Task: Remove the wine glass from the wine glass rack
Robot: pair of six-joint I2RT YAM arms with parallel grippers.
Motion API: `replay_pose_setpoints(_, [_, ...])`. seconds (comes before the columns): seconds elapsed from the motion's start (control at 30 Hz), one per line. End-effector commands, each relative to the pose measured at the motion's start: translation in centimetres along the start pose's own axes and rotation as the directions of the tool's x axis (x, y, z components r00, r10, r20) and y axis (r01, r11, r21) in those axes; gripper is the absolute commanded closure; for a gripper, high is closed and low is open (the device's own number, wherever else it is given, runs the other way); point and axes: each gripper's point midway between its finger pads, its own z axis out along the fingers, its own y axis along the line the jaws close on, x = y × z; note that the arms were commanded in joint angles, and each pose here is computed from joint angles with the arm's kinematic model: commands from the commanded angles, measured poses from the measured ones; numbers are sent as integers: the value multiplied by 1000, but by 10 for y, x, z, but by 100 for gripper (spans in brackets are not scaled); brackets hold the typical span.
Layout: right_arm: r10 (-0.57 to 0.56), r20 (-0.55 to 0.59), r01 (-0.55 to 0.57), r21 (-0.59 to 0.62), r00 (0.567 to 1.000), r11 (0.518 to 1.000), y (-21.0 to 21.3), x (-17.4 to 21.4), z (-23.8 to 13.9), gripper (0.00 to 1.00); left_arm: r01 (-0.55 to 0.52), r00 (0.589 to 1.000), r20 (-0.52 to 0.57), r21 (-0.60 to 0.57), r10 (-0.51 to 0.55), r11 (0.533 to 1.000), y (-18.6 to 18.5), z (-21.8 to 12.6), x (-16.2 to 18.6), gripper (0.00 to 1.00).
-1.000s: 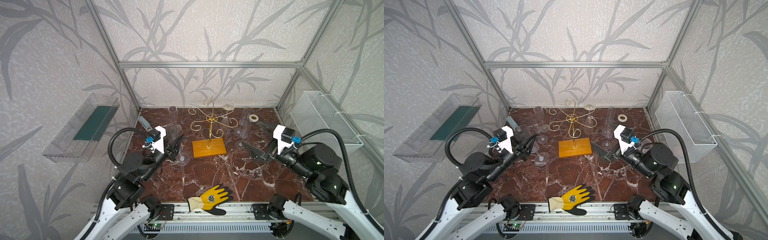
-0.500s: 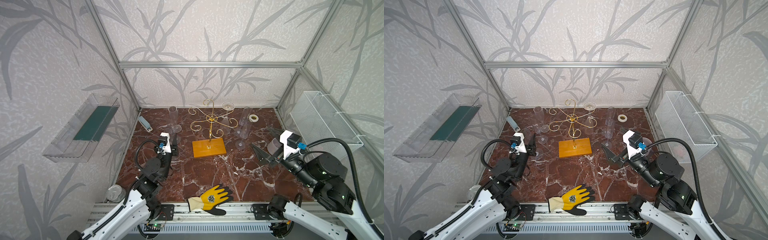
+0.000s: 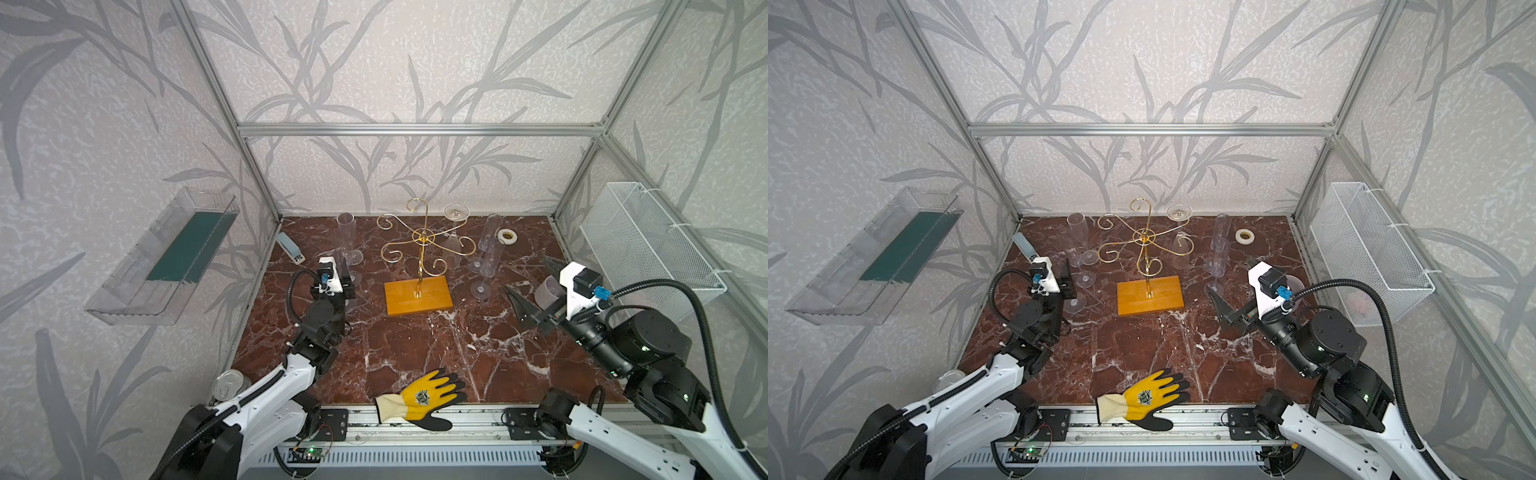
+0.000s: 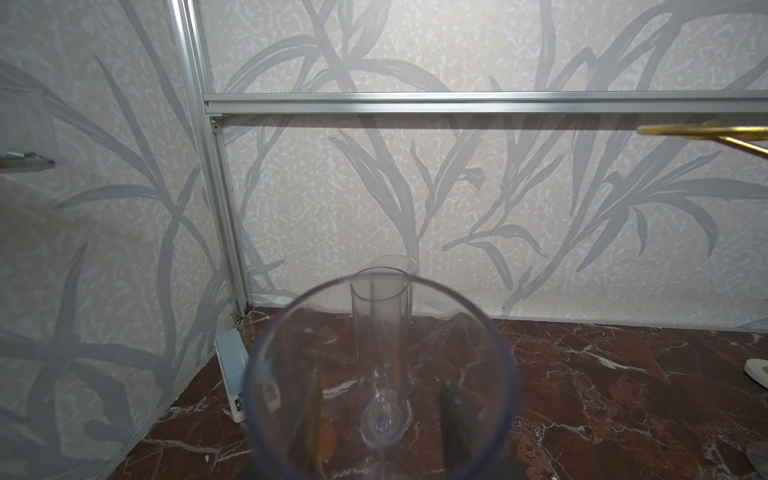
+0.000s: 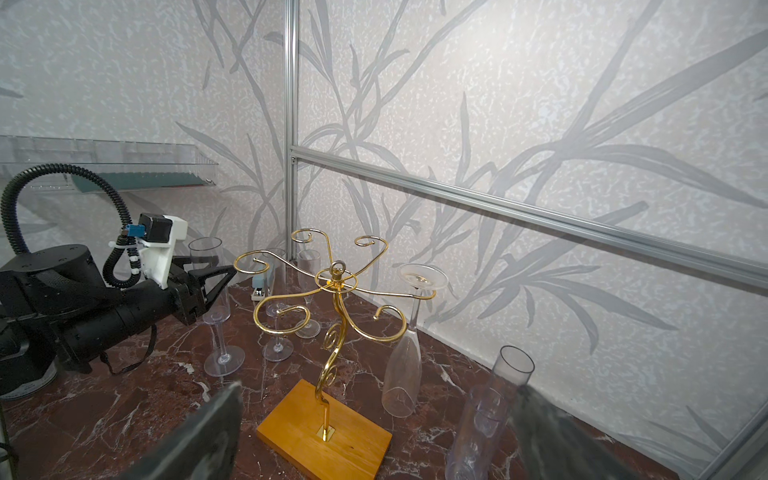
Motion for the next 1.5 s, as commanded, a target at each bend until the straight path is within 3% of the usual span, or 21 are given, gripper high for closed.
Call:
replay_pose_setpoints(0.0, [16,16,-16,21,1000,1000,-4,-2,-3,1,97,992,78,-7,-96,995,5,2,-13,73])
replay_pose_setpoints(0.87, [29,17,-29,40,999,999,-8,0,-8,1,37,999,-34,-3,-37,999,-4,23,46,76])
replay_pose_setpoints(1.13, [22,18,-22,41,1000,999,-8,-1,-8,1,28,998,-56,8,-27,1000,-7,23,54,64])
replay_pose_setpoints(1.43, [19,22,-20,44,1000,999,-9,-2,-10,1,23,998,-59,26,-22,999,-9,21,51,41])
replay_pose_setpoints(1.47, [19,24,-20,46,1000,999,-10,-3,-10,1,24,998,-61,29,-22,999,-9,21,50,32])
